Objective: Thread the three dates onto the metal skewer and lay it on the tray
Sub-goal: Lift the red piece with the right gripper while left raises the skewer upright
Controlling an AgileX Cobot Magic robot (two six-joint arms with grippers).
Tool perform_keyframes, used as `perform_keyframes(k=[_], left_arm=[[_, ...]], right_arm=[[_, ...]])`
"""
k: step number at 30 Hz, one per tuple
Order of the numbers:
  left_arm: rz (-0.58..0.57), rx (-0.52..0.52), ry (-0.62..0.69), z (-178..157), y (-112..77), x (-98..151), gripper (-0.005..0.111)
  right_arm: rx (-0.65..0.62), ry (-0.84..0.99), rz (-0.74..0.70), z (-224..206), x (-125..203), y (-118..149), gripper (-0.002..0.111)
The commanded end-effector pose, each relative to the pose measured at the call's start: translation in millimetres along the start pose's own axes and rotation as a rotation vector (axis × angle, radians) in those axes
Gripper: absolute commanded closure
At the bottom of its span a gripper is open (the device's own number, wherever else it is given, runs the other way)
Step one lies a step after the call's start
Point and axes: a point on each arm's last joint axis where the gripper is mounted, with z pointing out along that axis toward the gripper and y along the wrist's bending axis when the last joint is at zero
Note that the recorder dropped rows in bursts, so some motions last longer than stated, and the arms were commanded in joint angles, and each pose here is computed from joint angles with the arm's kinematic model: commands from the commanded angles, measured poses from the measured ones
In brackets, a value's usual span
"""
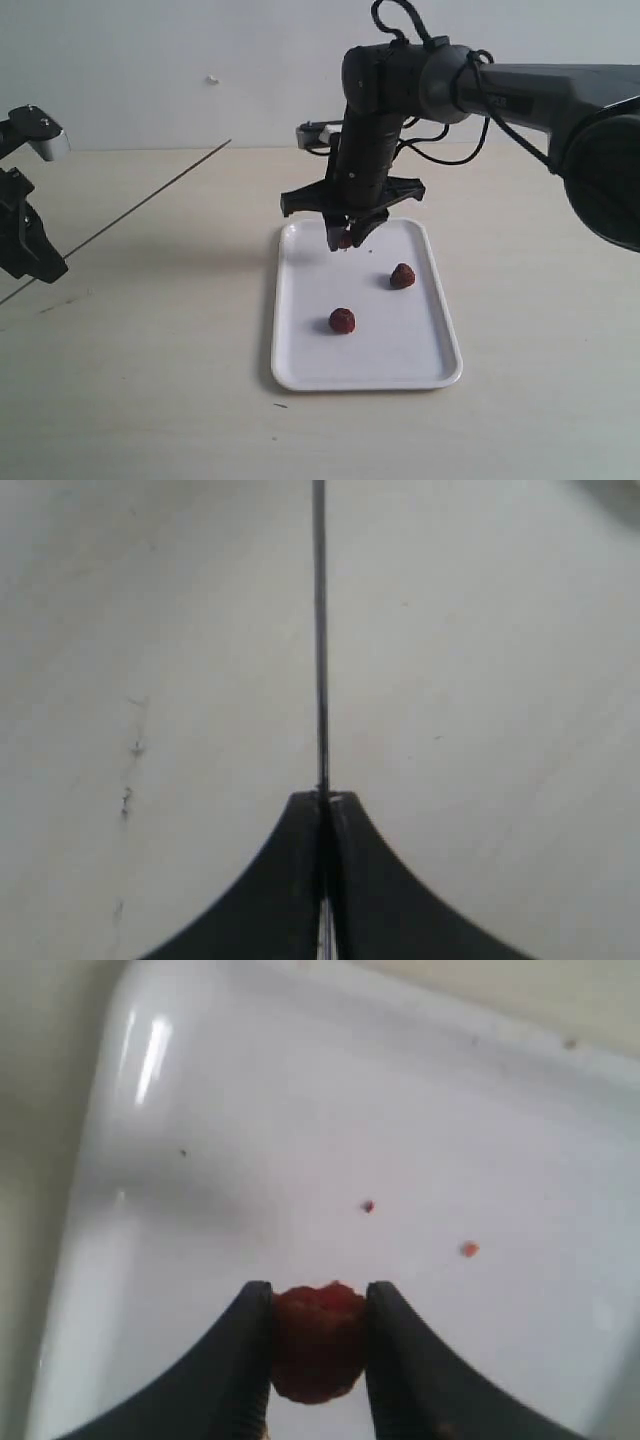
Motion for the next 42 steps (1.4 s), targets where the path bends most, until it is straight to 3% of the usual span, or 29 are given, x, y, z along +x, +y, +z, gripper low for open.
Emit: perform_keyframes(k=[1, 15, 19, 24, 31, 35, 42], left_arm=[[-0.01, -0.007, -0.028, -1.4, 2.1, -3.3, 0.107], [-0.023, 0.041, -0.149, -2.3, -2.1, -14.3, 0.107], [-0.051, 0.103, -0.203, 0.9, -12.2, -25.3, 0.107], [-0.006, 0.171, -0.175, 20.6, -32.3, -40.7, 0.107], [-0.029, 0.182, -0.183, 51.6, -43.1, -58.8, 0.107], [-0.114, 0.272, -0.177, 54.6, -46.3, -62.9, 0.107], [-0.149, 0.356, -0.154, 72.7, -54.1, -66.1, 0.107]], right_arm=[[-0.009, -0.068, 0.044, -22.1, -10.1, -14.1, 0.078], [-0.006, -0.172, 0.116, -41.0, -23.7, -52.2, 0.078], [-0.017, -0.268, 0.18, -49.5, -33.0, -67.9, 0.078], [-0.028, -0.343, 0.249, -55.0, -40.3, -84.8, 0.078], [-0.061, -0.414, 0.268, -57.6, -46.6, -85.0, 0.078], [-0.087, -0.454, 0.281, -59.3, -50.1, -83.5, 0.078], [-0.127, -0.48, 0.305, -60.7, -52.7, -80.9, 0.078]])
